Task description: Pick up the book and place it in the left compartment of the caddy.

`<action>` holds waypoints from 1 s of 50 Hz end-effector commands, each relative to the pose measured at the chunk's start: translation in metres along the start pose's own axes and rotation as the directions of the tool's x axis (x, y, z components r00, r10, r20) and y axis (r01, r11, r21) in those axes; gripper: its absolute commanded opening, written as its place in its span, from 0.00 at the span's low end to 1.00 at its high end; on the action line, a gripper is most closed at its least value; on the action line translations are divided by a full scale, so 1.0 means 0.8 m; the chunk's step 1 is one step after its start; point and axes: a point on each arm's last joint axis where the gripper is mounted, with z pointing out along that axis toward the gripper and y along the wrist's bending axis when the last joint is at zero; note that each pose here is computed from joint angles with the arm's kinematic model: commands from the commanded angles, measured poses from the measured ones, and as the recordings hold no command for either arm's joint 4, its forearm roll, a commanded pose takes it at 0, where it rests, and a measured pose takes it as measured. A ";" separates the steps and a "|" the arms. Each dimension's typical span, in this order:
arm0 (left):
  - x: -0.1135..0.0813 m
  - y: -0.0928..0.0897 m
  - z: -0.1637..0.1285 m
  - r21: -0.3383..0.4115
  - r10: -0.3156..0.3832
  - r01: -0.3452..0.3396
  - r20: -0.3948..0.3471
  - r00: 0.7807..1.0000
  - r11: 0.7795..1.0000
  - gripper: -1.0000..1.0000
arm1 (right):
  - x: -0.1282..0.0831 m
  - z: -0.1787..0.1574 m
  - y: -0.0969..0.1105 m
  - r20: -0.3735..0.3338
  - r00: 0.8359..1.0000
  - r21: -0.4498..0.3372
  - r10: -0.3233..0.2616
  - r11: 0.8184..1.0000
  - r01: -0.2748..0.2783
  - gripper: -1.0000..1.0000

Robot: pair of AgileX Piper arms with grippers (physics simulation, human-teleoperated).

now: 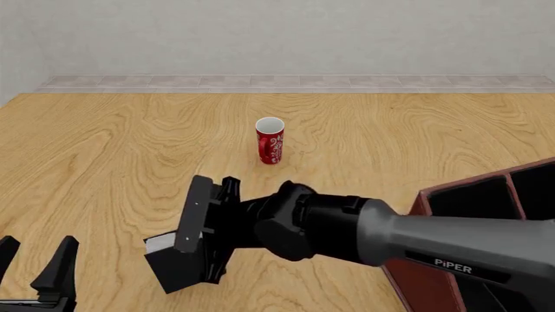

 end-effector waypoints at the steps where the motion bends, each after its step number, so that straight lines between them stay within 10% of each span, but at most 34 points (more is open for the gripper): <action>1: 0.000 0.000 -0.001 0.001 0.001 -0.001 0.001 1.000 1.000 1.00 | 0.007 0.005 -0.001 -0.017 1.000 -0.002 -0.006 1.000 0.006 1.00; 50: 0.000 0.000 -0.001 0.000 0.001 -0.001 0.001 1.000 1.000 1.00 | 0.028 0.032 0.000 -0.062 0.998 -0.014 0.004 1.000 -0.005 1.00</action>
